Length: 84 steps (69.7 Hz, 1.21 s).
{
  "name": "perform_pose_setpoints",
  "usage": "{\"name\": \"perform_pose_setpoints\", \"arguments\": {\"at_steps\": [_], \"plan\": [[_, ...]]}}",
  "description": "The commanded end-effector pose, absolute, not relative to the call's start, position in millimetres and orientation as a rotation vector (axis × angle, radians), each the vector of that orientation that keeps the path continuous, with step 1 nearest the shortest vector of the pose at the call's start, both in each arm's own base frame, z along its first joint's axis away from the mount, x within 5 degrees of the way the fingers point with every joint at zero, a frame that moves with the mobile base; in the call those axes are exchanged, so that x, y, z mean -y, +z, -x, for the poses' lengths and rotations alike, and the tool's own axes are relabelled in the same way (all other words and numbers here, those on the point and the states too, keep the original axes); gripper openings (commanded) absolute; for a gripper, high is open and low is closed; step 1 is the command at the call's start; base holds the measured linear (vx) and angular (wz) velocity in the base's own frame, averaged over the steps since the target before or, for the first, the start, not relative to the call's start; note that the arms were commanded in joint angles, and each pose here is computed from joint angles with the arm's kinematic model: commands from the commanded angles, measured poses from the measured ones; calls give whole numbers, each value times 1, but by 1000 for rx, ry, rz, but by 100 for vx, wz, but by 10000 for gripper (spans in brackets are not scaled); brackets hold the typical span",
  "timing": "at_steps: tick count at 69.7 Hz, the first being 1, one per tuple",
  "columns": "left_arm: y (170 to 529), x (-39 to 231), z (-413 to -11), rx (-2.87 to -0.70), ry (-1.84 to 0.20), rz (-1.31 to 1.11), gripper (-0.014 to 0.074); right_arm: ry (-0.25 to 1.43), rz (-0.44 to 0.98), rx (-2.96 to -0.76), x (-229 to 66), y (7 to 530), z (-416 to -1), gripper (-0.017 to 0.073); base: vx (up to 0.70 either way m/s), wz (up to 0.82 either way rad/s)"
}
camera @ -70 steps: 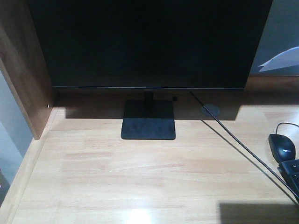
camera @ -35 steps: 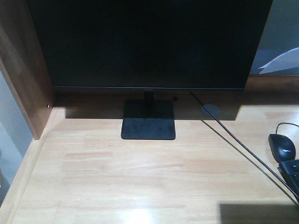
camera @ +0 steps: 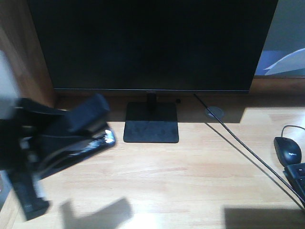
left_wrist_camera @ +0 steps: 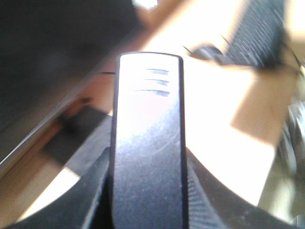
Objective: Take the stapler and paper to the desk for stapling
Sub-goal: 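Lower the black stapler onto the desk with the left gripper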
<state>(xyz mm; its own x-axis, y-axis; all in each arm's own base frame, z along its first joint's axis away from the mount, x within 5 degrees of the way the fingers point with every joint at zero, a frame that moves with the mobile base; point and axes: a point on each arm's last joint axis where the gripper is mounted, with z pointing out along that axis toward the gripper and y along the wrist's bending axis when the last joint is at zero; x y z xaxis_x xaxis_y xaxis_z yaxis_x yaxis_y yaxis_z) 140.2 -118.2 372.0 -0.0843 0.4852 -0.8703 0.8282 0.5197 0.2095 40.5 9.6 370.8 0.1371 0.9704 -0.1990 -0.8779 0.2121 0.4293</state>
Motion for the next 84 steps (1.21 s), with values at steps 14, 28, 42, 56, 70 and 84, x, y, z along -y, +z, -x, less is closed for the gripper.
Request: {"name": "perform_pose_setpoints", "arguments": {"at_steps": [14,28,42,56,70,84], "plan": [[355,128,-192,-1682,-357,-1192,-6,1340,-200,-436,-9,381,-37,-6,0,0],[325,119,-224,-1730,-392,-1312,-6,1340,-200,-439,-9,381,-37,-6,0,0],[295,116,-247,-1649,-483,-1480,-6,1340,-200,-439,-9,381,-37,-6,0,0],[262,122,-266,-1577,-584,-1577,-6,1340,-200,-439,-9,381,-37,-6,0,0],[228,127,-280,-1604,-687,-1603,-6,1340,-200,-439,-9,381,-37,-6,0,0],[200,131,-291,-1649,-746,-1582,-6,1340,-200,-439,-9,381,-37,-6,0,0]]}}
